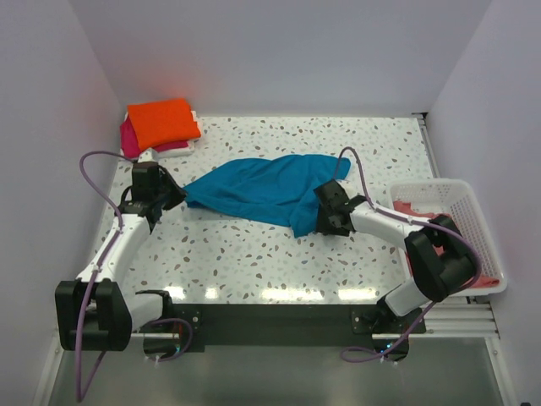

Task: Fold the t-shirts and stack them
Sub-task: Flatten the tshirt out

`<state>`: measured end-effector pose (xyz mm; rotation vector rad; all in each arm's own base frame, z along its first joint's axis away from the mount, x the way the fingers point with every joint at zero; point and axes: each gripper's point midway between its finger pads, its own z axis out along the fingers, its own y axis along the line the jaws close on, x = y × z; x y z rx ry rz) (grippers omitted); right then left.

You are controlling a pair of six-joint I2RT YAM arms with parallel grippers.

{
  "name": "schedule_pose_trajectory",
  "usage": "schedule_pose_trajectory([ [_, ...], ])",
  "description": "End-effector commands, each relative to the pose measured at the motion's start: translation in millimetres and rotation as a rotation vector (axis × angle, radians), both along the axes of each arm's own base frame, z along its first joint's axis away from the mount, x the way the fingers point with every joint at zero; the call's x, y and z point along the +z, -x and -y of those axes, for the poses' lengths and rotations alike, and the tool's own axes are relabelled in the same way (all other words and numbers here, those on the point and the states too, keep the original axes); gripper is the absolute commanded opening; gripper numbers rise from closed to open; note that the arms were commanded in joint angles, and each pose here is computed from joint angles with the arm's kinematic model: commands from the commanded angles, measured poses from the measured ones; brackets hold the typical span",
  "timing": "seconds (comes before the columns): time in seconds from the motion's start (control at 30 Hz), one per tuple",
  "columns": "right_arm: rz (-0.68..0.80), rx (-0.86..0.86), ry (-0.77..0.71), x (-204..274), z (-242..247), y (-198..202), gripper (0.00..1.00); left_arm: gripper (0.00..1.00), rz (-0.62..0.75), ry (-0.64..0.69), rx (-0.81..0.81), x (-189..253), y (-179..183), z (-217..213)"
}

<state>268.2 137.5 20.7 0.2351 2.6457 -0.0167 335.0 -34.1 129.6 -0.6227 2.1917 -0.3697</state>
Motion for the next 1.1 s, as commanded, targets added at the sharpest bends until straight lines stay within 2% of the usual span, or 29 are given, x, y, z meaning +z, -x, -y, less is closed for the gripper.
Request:
schedule_pose_trajectory([
  [0.0, 0.122, -0.054, -0.064, 23, -12, -36, 0.54, 0.00, 0.066, -0.014, -0.004, 16, -14, -9],
  [0.57, 0.187, -0.133, 0.015, 21, 9, -64, 0.55, 0.00, 0.050, 0.002, -0.027, 7, -16, -6],
  [0.9, 0.213, -0.141, 0.010, 12, 4, -78, 0.54, 0.00, 0.041, 0.007, -0.030, 2, -15, -5],
  [1.07, 0.168, -0.136, 0.043, -1, 9, -71, 0.35, 0.00, 0.038, 0.003, -0.030, 2, -14, -5],
])
